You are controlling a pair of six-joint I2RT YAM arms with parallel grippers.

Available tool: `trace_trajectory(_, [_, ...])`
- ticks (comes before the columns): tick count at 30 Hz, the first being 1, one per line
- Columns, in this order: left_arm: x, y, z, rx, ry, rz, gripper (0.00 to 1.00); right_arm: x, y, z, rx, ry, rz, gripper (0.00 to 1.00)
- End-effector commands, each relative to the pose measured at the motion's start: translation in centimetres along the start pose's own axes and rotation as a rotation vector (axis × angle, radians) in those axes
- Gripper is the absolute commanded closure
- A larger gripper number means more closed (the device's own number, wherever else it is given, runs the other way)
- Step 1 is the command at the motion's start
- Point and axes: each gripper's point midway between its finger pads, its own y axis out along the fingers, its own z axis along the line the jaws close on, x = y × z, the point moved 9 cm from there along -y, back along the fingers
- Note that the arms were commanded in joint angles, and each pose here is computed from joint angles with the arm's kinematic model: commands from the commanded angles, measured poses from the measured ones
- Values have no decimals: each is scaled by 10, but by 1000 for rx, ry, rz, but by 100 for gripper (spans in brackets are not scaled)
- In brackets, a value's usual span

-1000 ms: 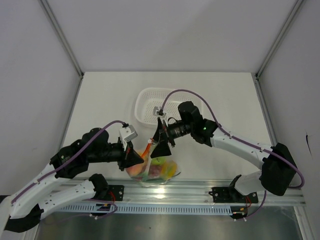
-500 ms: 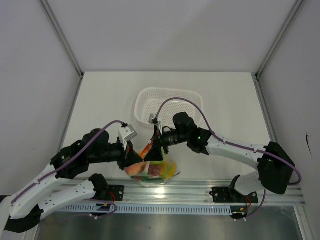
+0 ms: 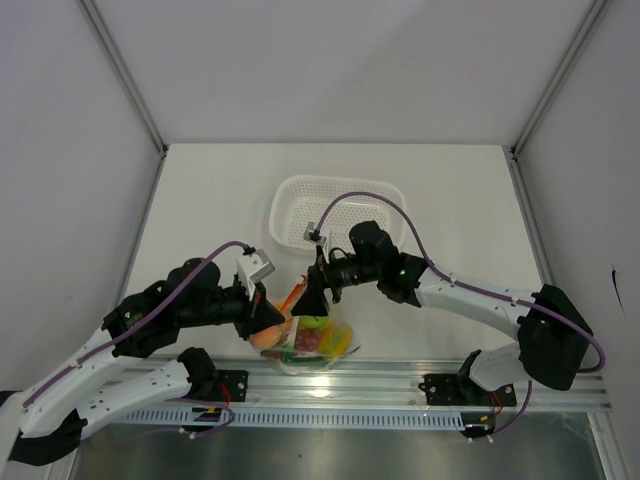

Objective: Place the food in the zip-top bag and seal the zipper
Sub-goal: Adjust the zipper food storage bag at the center of the board.

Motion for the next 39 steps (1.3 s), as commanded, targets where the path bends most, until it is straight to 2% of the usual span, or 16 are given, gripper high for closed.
trace_trajectory(1, [6,-2,-1,11,-12,-31,99,19,-11,4,-78,-35,-35,14])
trace_trajectory(6, [10,-1,-2,15,-15,-38,99,19,-19,9,-74,-19,-49,12])
trace_trajectory(9, [11,-1,-2,15,-16,-37,100,20,-23,13,-24,-26,-68,16])
trace_trajectory(14, [10,2,-1,16,-18,-28,100,27,-22,17,43,-46,-68,28])
trace_trajectory(15, [9,2,-1,21,-19,-23,99,26,-21,15,43,-41,-61,33])
trace_trajectory(18, [11,1,0,44,-23,-20,100,27,-20,15,51,-39,-49,39])
trace_trajectory(22, [13,1,3,93,-36,-11,100,27,-26,18,34,-40,-50,39])
trace_trajectory(26, [17,-3,14,261,-84,-14,99,34,-40,27,-1,-54,-44,38])
trace_trajectory(28, [22,-7,16,313,-90,-33,99,35,-45,27,-15,-60,-36,34])
trace_trajectory(32, [31,-16,10,272,-68,-93,99,33,-54,20,-42,-53,-23,30])
trace_trajectory(39, [36,-21,-3,133,-29,-142,99,33,-51,11,-12,-45,-14,32])
